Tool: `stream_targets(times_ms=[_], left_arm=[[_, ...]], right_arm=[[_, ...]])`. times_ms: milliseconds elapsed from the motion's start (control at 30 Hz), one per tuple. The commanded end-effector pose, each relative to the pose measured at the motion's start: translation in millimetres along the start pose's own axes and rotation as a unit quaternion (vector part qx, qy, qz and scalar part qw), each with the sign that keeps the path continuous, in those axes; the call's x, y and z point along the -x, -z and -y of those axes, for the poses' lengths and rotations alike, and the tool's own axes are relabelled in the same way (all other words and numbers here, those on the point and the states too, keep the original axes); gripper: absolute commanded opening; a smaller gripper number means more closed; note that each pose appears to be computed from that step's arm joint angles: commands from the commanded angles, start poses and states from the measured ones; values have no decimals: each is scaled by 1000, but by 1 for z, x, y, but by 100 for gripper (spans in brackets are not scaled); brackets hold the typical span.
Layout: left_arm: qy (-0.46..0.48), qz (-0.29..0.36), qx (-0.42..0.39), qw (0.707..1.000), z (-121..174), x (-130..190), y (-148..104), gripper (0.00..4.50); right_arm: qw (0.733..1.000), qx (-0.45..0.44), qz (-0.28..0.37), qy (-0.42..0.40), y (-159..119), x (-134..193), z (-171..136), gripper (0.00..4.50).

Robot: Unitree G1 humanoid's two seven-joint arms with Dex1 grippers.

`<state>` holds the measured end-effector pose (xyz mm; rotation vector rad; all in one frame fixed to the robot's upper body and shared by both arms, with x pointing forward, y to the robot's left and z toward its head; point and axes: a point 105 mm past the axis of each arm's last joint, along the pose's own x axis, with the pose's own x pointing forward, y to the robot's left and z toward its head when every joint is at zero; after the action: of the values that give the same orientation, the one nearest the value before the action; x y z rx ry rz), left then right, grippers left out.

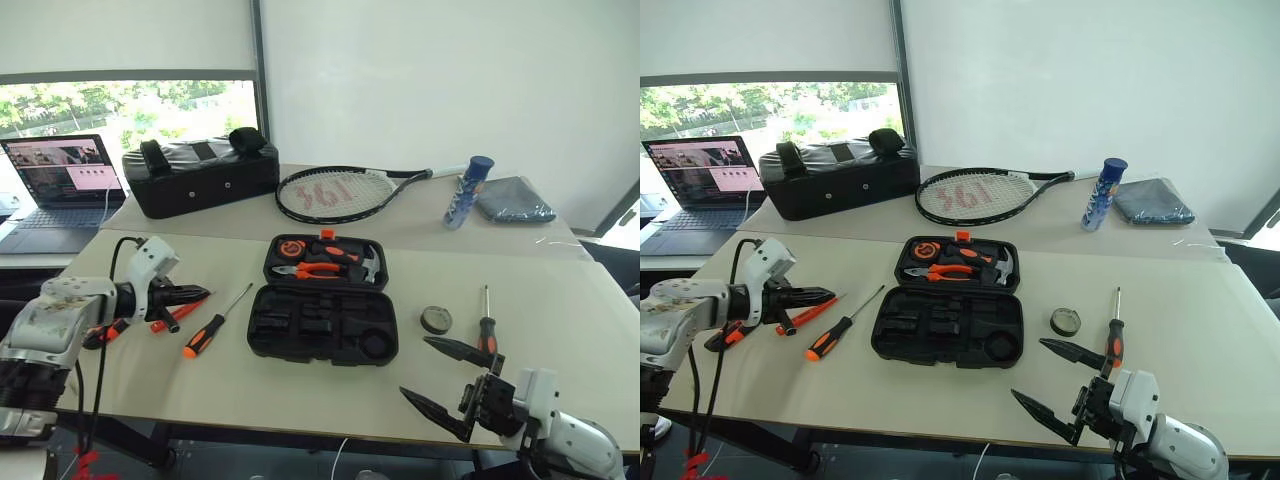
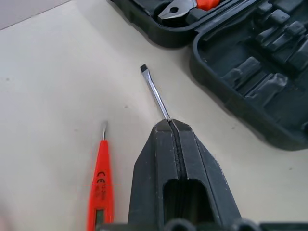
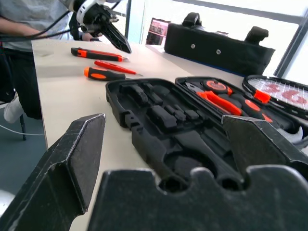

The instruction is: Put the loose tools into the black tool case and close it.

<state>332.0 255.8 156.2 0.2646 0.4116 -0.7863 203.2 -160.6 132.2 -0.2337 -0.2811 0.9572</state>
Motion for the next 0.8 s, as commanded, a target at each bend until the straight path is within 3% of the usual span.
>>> stream_targets(times_ms=[33,133,233,500,600,733,800], left_arm=[[3,38,-17,999,-3,13,-15,2],[18,18,29,999,0,19,-10,2],[25,-15,66,997,9,20,-4,76],[-22,-123,97,987,27,8,20,365],[-62,-144,85,984,21,-1,33,365],[-49,-154,97,982,32,-12,44,365],[-43,-158,91,982,36,-13,48,314]], right_arm=[[999,27,16,11,-11,2,-1,450],[999,25,13,16,-8,4,-3,450],[1000,24,10,18,-4,7,-6,450],[1000,28,13,3,-4,7,-9,450],[999,28,15,-1,-4,6,-9,450],[999,31,14,-1,-5,6,-7,450],[999,32,13,0,-5,7,-6,450]])
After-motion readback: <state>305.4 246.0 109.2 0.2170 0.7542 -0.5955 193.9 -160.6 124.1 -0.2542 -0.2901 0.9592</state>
